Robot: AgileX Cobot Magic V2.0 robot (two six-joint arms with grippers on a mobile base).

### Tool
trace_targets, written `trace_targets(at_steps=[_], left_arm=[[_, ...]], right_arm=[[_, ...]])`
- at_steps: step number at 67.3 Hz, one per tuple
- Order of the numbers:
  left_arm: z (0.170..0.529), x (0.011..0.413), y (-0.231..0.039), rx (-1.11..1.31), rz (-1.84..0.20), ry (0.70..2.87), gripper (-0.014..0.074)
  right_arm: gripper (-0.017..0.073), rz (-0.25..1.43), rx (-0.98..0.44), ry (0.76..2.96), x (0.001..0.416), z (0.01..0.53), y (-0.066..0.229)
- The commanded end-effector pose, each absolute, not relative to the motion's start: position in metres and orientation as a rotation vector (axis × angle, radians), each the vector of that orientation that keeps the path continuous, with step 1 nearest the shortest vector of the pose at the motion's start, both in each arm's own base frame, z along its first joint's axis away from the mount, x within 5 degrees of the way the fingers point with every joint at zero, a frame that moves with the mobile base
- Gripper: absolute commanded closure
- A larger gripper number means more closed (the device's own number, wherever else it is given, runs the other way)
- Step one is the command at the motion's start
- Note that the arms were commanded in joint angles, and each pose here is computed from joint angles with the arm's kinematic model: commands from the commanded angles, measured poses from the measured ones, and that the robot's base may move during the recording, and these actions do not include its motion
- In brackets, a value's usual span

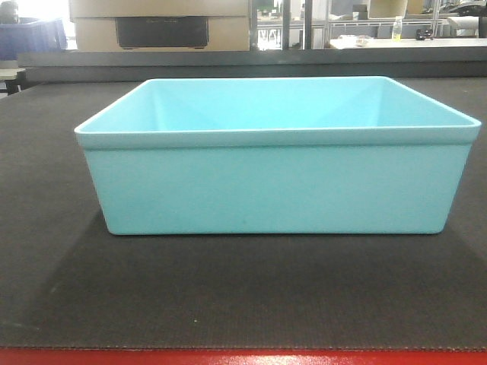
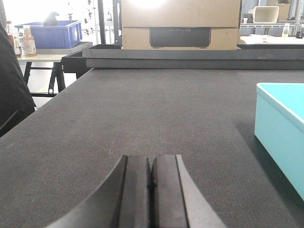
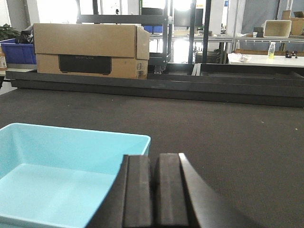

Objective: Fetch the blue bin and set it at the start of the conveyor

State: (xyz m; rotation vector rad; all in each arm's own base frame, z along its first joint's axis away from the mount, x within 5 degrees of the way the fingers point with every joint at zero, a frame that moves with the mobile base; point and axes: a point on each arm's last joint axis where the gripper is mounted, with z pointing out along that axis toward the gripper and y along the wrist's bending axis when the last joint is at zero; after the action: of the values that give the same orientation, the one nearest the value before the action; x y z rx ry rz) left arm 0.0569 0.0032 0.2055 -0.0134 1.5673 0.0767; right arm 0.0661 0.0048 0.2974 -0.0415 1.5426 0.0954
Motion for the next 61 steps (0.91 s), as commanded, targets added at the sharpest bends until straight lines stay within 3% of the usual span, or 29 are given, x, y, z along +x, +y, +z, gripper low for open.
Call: trace_targets(at_steps=[1,27,36,61], left_arm=[[0.208,0.056,0.003,-0.014,0.067,1.540,0.0704],[0.208,0.056,0.003,-0.014,0.067,1.540,0.0704],[0.208,0.056,0.003,-0.014,0.067,1.540,0.0704],[0.208,0.056,0.003,-0.014,0.067,1.540,0.0704]], right_arm=[[0.0721,0.087,-0.049,1.515,0.065,0.299,0.005],[0.0721,0.085,-0.048,1.517,0.065,0.299,0.005],[0.0721,0.075,0.013,1.550,0.066,0.293,0.002],[0.0721,-0.020,0.178,1.498,0.057,0.218,-0.007]])
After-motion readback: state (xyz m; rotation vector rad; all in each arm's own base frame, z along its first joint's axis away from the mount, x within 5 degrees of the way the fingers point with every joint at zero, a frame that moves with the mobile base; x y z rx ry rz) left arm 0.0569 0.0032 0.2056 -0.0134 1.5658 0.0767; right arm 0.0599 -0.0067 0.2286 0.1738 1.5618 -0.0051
